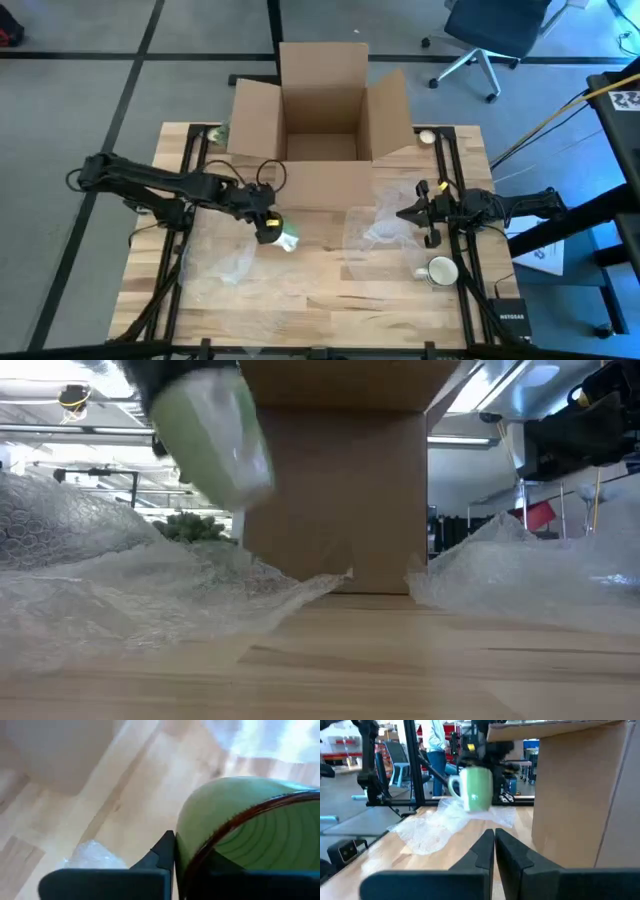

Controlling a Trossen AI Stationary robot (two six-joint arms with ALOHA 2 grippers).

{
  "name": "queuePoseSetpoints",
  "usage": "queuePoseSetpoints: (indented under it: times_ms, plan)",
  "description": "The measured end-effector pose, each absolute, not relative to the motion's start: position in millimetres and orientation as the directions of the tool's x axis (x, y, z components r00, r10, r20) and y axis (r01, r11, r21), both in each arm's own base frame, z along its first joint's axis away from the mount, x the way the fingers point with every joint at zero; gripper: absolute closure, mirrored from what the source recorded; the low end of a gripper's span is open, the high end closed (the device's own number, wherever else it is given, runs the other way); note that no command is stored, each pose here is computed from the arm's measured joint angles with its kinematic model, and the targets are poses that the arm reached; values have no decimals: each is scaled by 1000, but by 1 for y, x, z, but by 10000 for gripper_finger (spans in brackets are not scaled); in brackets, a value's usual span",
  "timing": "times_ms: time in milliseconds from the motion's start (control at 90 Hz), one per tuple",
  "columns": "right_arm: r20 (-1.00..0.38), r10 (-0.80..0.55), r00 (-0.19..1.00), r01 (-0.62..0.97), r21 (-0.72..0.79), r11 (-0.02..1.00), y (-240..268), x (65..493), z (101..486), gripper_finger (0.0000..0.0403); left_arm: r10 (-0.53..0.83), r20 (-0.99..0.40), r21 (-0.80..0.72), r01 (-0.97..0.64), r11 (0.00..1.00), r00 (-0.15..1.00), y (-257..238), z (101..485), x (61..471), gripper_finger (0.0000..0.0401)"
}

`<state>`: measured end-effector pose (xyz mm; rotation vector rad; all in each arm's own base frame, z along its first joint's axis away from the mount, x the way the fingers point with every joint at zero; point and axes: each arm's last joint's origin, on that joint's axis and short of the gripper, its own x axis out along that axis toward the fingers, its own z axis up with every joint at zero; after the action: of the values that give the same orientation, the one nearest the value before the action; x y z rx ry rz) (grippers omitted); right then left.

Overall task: Wrap mug
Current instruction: Wrap the green mug with bubble wrap

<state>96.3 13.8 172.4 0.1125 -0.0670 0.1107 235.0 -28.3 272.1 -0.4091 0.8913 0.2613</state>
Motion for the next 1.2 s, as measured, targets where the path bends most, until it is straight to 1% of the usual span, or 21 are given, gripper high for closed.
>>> queuePoseSetpoints:
  times_ms: [78, 178, 233, 333, 422, 478, 544, 611, 756, 822, 922, 1044, 1200]
  plan:
    - [139, 106, 985, -141, 272, 952, 14, 96, 179, 402, 33, -806, -227, -360, 905, 590, -35, 282, 223, 399]
    - [245, 95, 965, -181, 357, 916, 13, 94, 189, 402, 2, -805, -242, -333, 911, 593, -43, 291, 206, 399]
    - [274, 95, 957, -195, 369, 909, 13, 93, 192, 402, -6, -806, -238, -315, 919, 592, -46, 296, 197, 399]
    - [317, 54, 947, -184, 396, 900, 12, 92, 198, 402, 13, -808, -223, -326, 919, 590, -48, 300, 181, 399]
    - [294, 88, 952, -205, 393, 897, 13, 95, 208, 402, 6, -776, -257, -325, 910, 631, -49, 307, 172, 400]
    - [270, 109, 957, -211, 386, 898, 15, 100, 220, 402, -5, -770, -273, -323, 906, 638, -51, 310, 167, 400]
    - [210, 143, 967, -213, 363, 907, 18, 112, 235, 402, -15, -787, -278, -333, 901, 617, -53, 309, 162, 400]
    - [108, 191, 976, -216, 329, 919, 23, 132, 246, 402, -22, -807, -273, -341, 899, 590, -57, 306, 160, 400]
    - [-110, 287, 951, -258, 224, 940, 51, 192, 259, 402, -41, -829, -286, -360, 888, 558, -66, 303, 156, 400]
    - [-191, 301, 934, -268, 180, 946, 68, 222, 260, 402, -57, -830, -300, -358, 884, 555, -71, 303, 154, 400]
    - [-311, 319, 895, -288, 142, 947, 98, 267, 254, 402, -51, -828, -302, -368, 880, 558, -76, 303, 150, 400]
    - [-465, 327, 823, -307, 121, 944, 134, 316, 230, 402, 11, -849, -264, -443, 857, 528, -76, 300, 144, 400]
    - [-593, 231, 771, -241, 65, 968, 168, 357, 201, 402, 81, -873, -212, -523, 826, 482, -74, 297, 137, 401]
